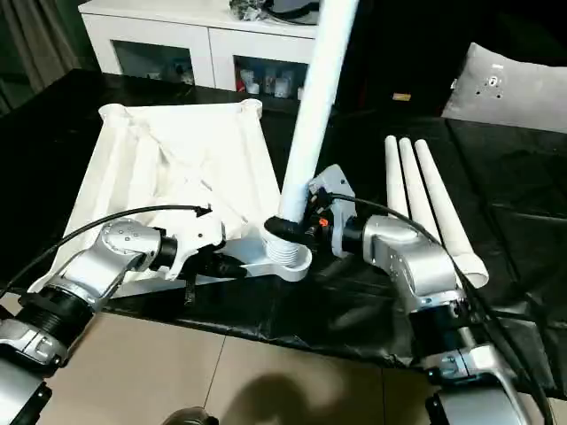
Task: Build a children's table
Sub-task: Insert table leg to table base
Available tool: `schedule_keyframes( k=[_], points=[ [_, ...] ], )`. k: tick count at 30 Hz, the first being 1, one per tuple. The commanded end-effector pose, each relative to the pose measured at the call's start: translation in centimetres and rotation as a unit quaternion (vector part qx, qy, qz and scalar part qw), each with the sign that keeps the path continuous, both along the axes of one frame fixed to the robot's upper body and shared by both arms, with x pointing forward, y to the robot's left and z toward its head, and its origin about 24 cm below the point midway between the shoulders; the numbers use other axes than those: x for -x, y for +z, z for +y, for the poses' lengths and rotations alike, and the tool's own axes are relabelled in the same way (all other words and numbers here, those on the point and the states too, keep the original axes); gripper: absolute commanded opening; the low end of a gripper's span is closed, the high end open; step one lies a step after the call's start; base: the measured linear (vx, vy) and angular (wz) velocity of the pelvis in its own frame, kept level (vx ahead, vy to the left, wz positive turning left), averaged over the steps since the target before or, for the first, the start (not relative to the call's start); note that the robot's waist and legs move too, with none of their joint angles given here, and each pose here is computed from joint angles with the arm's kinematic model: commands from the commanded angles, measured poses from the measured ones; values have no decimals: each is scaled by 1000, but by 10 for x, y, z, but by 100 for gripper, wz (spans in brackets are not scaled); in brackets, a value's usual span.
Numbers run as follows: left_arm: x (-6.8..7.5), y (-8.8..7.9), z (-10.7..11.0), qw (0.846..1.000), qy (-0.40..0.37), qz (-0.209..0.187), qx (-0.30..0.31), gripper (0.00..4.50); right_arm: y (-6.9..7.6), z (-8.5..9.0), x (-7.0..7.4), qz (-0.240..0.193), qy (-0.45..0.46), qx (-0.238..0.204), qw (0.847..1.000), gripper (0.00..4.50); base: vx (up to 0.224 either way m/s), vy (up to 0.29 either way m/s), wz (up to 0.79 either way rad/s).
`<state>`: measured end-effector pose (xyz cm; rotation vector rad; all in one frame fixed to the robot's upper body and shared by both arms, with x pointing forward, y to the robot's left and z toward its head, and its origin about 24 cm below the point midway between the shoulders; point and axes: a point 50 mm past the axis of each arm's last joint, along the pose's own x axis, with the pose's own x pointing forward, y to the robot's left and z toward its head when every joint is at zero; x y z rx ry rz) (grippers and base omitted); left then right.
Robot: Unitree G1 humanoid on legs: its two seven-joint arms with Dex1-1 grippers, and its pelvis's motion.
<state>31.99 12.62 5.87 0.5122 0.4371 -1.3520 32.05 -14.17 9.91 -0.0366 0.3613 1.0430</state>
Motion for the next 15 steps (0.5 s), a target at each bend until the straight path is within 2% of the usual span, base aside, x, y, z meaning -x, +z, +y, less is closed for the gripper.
schedule_keyframes(
  k=[1,10,15],
  points=[
    [4,-5,-1,999,-26,13,-19,0,-15,-6,5,41,-5,24,999,186,0,0,0],
    [6,-6,-5,999,-32,15,-12,0,-13,-13,0,43,-14,23,999,186,0,0,0],
    [7,-4,-8,999,-39,16,-6,0,-17,-10,-1,57,-18,-6,998,186,0,0,0]
  ],
)
